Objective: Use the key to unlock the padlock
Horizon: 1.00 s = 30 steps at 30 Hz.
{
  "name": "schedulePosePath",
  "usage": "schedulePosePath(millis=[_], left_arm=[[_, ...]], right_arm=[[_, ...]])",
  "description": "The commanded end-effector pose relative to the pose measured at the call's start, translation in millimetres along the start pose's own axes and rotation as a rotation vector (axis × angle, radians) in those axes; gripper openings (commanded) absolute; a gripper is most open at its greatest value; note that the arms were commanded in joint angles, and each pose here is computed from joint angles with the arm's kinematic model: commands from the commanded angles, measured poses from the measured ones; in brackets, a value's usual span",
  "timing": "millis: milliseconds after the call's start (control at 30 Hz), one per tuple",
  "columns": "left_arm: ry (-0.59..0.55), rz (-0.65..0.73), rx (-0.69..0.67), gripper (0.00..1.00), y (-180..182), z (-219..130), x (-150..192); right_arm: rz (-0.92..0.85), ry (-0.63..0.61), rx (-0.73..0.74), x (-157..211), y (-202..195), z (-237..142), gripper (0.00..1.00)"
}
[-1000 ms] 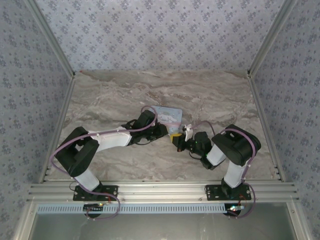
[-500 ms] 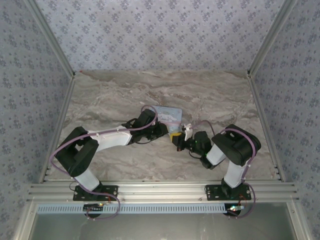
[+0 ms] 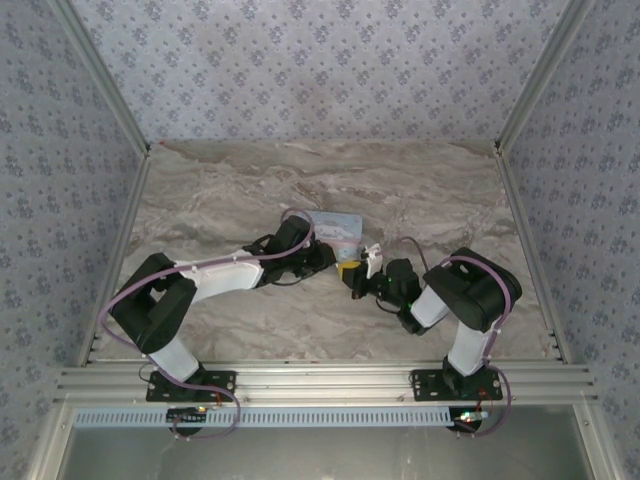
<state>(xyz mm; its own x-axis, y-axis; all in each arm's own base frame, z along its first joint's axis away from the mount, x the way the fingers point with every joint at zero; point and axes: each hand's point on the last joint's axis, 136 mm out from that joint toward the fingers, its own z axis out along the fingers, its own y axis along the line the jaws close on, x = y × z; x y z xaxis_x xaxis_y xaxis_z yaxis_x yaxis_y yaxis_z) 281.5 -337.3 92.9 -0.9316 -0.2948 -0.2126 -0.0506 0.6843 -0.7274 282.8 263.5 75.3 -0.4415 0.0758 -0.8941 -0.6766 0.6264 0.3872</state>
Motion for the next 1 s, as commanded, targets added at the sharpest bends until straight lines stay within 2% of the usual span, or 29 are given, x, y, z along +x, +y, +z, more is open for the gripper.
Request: schedulePosePath(millis=[0, 267, 533, 767, 967], left_arm=[[0.078, 0.030, 0.123, 0.19, -40, -5, 17], [0.081, 0.035, 0.114, 0.19, -37, -3, 18], [0.044, 0.028, 0.105, 0.20, -29, 6, 5], [0.017, 0.006, 0.108, 0.25, -21, 15, -6], [0.017, -0.008, 0.100, 0.29, -12, 20, -8]], right_arm=[[-0.071, -0.118, -0.046, -40, 16, 12, 0.00], [-0.068, -0.156, -0.051, -57, 14, 13, 0.00], [0.041, -0.091, -0.032, -31, 5, 7, 0.00], [0.188, -0.047, 0.020, -9, -5, 5, 0.00], [0.238, -0.019, 0.056, 7, -7, 4, 0.00]])
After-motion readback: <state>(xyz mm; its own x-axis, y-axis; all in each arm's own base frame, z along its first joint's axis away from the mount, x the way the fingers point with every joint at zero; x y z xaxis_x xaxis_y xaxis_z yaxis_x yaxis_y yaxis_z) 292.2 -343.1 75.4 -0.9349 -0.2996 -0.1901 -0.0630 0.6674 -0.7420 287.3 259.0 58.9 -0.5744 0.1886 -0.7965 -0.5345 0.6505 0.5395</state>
